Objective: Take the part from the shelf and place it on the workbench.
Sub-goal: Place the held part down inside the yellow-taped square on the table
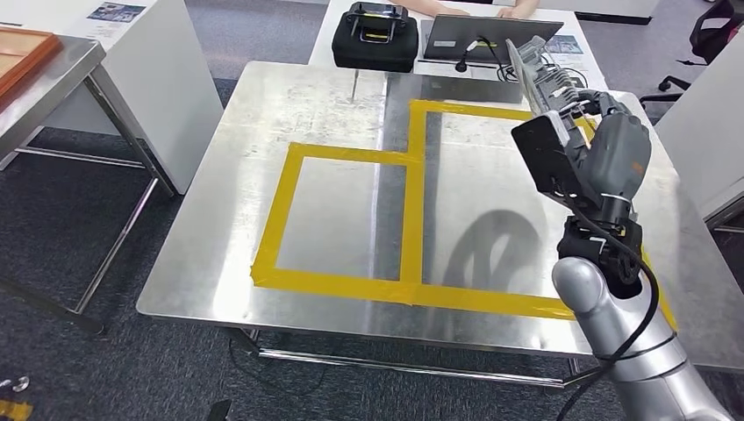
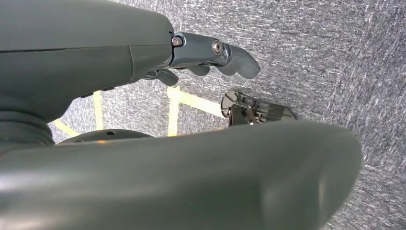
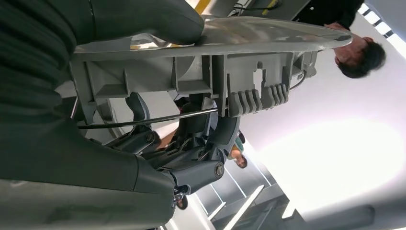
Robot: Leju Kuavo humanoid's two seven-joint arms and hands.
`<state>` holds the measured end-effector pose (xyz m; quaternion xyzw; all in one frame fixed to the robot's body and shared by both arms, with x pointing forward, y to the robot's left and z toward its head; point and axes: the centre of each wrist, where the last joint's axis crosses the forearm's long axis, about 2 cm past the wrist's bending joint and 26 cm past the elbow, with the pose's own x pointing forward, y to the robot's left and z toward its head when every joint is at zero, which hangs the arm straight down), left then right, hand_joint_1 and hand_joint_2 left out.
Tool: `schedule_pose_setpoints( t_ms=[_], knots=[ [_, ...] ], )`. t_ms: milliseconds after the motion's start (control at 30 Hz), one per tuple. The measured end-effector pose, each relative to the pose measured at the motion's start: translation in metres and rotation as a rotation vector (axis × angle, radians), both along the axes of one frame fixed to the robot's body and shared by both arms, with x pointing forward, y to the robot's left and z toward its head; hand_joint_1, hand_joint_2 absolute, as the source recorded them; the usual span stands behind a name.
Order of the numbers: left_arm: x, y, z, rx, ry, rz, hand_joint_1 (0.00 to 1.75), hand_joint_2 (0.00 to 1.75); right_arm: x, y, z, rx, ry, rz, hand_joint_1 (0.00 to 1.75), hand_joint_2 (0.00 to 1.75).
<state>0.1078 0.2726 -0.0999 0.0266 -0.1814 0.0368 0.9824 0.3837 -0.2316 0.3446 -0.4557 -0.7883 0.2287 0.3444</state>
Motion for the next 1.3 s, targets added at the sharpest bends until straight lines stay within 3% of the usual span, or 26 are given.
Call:
schedule_pose_setpoints(
  t_ms=[267, 667, 1000, 1300],
  knots=[
    [0.005, -0.005, 0.001, -0.010, 0.004, -0.032, 0.00, 0.00, 0.016, 0.020, -0.027, -0.264, 0.062, -0.078, 1.75, 1.75],
    [0.009, -0.011, 0.003, -0.024, 0.001, -0.059, 0.00, 0.00, 0.030, 0.041, -0.107, -0.519, 0.316, -0.102, 1.75, 1.75],
    [0.010, -0.012, 0.003, -0.027, -0.001, -0.075, 0.00, 0.00, 0.024, 0.043, -0.169, -0.580, 0.613, -0.053, 1.75, 1.75],
    [0.010, -0.012, 0.003, -0.027, 0.000, -0.074, 0.00, 0.00, 0.030, 0.035, -0.182, -0.562, 0.772, -0.059, 1.75, 1.75]
  ],
)
